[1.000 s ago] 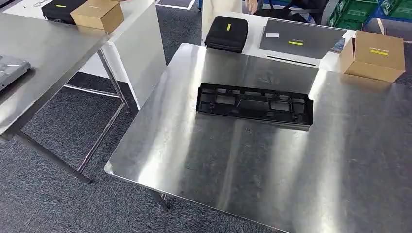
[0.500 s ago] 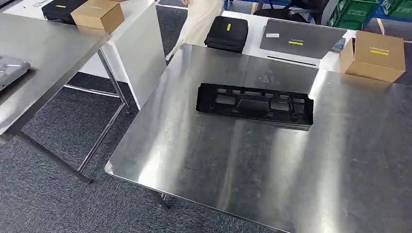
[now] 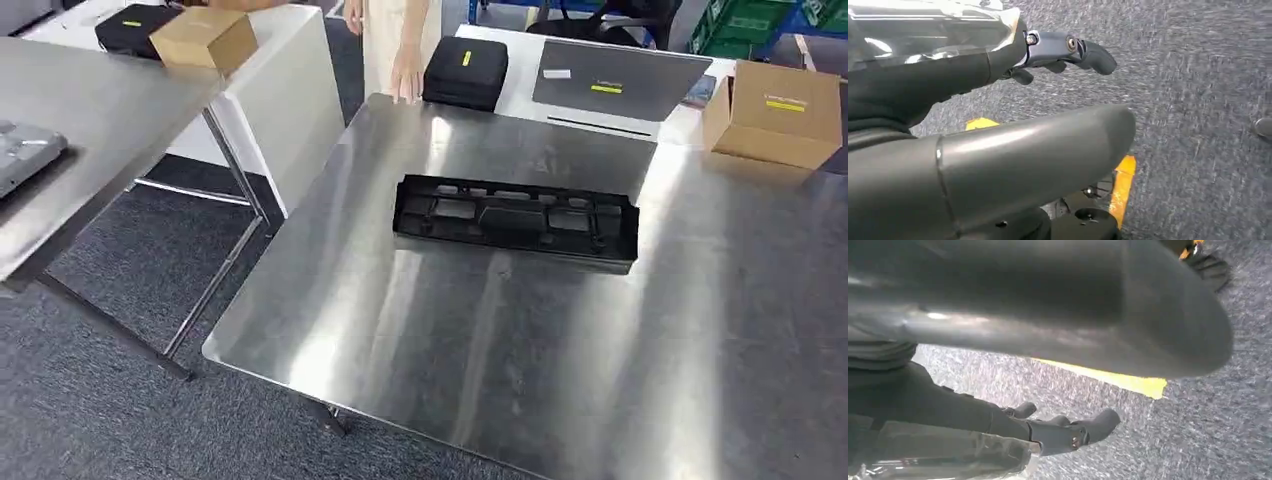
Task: Take the parts from the cabinet and place them on the table.
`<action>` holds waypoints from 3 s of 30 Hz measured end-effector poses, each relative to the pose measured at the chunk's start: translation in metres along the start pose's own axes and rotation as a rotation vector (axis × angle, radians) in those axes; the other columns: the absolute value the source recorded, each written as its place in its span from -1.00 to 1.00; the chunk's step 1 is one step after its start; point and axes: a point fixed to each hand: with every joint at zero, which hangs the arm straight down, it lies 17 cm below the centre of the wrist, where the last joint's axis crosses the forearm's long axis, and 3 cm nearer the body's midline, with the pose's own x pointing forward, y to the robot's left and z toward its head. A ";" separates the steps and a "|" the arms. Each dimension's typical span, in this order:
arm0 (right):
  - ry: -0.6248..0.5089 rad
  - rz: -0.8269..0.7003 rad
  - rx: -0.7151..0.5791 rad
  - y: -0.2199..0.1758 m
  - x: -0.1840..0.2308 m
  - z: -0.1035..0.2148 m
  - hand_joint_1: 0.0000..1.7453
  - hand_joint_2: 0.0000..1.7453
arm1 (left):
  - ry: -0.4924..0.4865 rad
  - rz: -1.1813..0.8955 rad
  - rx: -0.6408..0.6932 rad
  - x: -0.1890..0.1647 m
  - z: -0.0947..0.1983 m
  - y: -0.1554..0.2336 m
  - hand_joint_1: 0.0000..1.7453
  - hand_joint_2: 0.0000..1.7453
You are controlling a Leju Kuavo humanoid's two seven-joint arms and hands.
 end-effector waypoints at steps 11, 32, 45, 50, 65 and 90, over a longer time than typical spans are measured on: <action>0.011 -0.008 -0.003 0.000 -0.002 0.000 -1.00 -1.00 | -0.004 -0.004 -0.009 0.001 0.000 -0.001 -1.00 -1.00; 0.018 -0.017 -0.004 0.000 -0.004 0.000 -1.00 -1.00 | -0.011 -0.006 -0.019 0.002 -0.001 -0.001 -1.00 -1.00; 0.015 -0.018 -0.003 0.000 -0.002 0.000 -1.00 -1.00 | -0.015 -0.002 -0.017 0.004 -0.001 -0.001 -1.00 -1.00; 0.016 -0.017 -0.003 0.000 -0.002 0.000 -1.00 -1.00 | -0.015 0.005 -0.013 0.005 -0.002 0.001 -1.00 -1.00; 0.009 -0.007 -0.005 -0.001 0.000 0.000 -1.00 -1.00 | -0.013 0.011 -0.011 0.004 -0.001 0.001 -1.00 -1.00; 0.014 0.022 -0.046 -0.009 -0.001 -0.001 -1.00 1.00 | -0.017 0.014 -0.009 0.005 -0.002 0.001 -1.00 -1.00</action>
